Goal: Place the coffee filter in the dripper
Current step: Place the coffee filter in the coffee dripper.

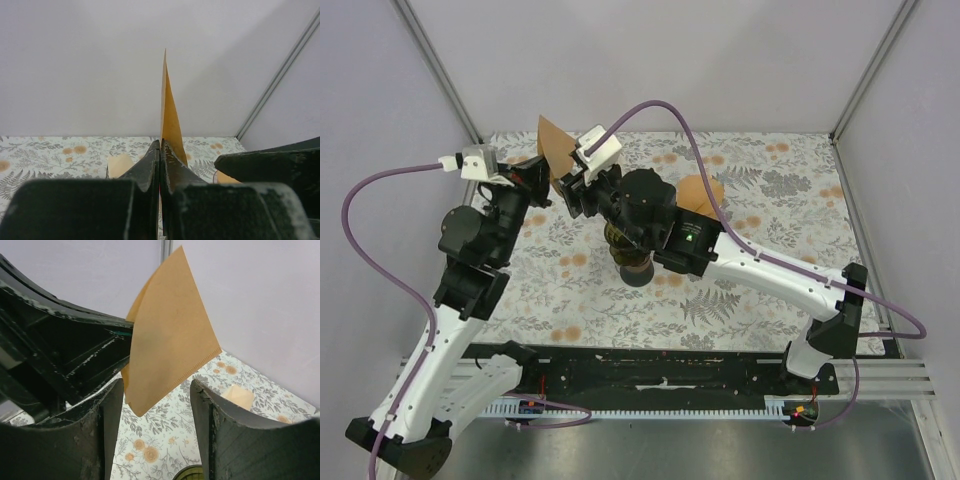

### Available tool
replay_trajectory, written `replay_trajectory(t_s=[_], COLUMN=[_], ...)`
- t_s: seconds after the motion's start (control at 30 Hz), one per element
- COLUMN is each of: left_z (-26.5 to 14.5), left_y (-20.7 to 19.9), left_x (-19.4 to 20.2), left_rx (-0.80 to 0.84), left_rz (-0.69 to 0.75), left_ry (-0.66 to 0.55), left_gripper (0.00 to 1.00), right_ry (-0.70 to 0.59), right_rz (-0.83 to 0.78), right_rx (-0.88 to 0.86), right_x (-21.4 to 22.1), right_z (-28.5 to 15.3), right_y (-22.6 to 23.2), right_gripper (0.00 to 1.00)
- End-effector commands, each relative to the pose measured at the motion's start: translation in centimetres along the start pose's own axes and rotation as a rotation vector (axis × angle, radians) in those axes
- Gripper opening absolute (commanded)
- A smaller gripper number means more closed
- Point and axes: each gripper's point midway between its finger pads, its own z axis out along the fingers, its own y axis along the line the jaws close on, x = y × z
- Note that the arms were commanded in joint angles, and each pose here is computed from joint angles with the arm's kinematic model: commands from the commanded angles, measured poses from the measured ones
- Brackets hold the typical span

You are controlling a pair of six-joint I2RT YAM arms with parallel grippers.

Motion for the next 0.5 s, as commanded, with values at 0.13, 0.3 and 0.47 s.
replay_trajectory(t_s=[0.13, 0.3, 0.47], left_z=[-0.7, -0.8, -0.9], left_y=[-1.4, -1.3, -1.6], left_x=[-2.3, -2.4, -2.3], left_rx=[0.084, 0.081, 0.098], left_rz=[-0.095, -0.097, -0.095], left_ry=[-0.081, -0.085, -0.078], left_gripper=[0.02, 0.02, 0.02], right_ry=[-0.025, -0.027, -0.036], right_rz=[-0.014, -0.005, -0.023], right_rx=[0.006, 0.025, 0.117], right_x=[-1.6, -1.9, -2.0], right_z=[0.9, 0.8, 0.9], right_y=[0.4, 0.1, -1.6], right_gripper=[0.66, 0.66, 0.52])
